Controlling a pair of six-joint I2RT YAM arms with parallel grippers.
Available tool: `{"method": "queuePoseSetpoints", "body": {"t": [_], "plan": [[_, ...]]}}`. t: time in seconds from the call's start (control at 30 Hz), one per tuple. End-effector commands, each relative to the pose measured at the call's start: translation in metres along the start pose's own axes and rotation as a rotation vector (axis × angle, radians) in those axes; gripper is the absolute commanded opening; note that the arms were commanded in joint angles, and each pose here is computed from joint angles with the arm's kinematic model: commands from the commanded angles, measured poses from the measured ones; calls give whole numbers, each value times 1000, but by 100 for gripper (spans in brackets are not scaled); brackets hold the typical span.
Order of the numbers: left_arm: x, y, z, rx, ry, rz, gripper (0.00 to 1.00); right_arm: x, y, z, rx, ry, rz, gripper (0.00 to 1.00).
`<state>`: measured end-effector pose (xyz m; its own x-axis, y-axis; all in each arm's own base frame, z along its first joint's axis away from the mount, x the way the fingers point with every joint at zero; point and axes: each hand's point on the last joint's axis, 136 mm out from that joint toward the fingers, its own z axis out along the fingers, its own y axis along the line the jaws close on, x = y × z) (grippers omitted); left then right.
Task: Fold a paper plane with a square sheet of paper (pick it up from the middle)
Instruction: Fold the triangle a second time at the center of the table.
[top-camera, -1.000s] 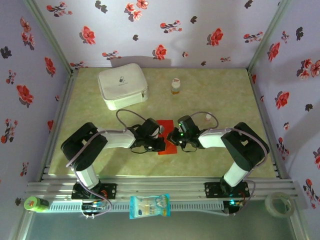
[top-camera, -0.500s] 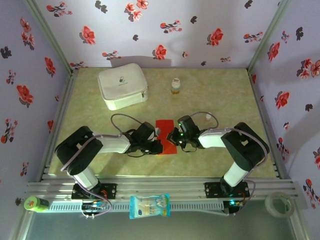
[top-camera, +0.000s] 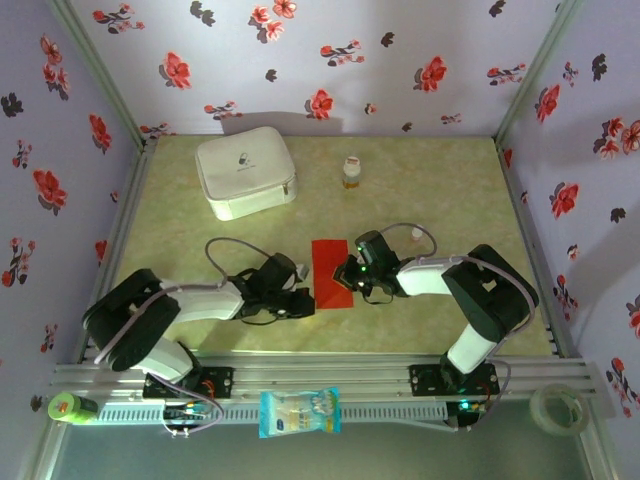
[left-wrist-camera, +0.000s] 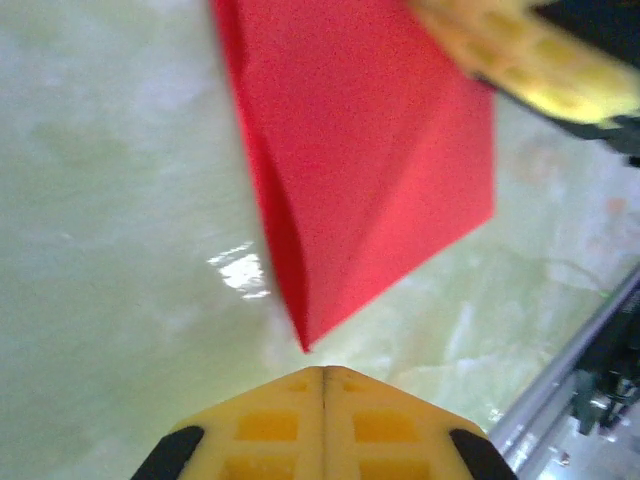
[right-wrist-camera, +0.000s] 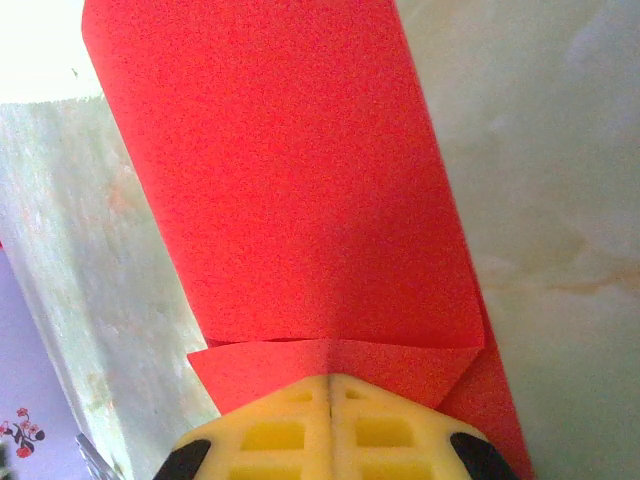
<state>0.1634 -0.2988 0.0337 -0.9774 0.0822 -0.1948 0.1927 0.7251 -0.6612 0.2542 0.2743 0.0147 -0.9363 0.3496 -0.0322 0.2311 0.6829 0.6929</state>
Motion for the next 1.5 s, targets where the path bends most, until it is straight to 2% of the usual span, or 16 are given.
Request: {"method": "queuePoseSetpoints", "body": {"t": [0.0, 0.13, 0.43, 0.6, 0.83, 1.0, 1.17, 1.37, 1.47], "plan": [[-22, -25, -20, 80, -87, 14, 7, 10, -55, 3, 199, 16, 49, 0], [-38, -35, -18, 81, -98, 36, 7, 9, -55, 4, 199, 15, 50, 0], [-51, -23, 24, 44, -51, 14, 2, 10, -52, 3, 190, 18, 51, 0], [-31, 11, 37, -38, 3, -25, 0, 10, -51, 3, 184, 19, 47, 0], [2, 50, 36, -92, 26, -107, 0, 6, -32, 4, 116, 17, 21, 0], [8, 52, 35, -86, 23, -122, 0, -2, 5, -4, -1, -5, -21, 3], [7, 50, 35, -83, 23, -114, 0, 7, 31, -9, -77, 26, -75, 4], [5, 48, 34, -84, 22, -112, 0, 29, 26, 4, -61, 89, -91, 4], [5, 48, 33, -90, 22, -111, 0, 32, 5, 10, 6, 95, -62, 3]]}}
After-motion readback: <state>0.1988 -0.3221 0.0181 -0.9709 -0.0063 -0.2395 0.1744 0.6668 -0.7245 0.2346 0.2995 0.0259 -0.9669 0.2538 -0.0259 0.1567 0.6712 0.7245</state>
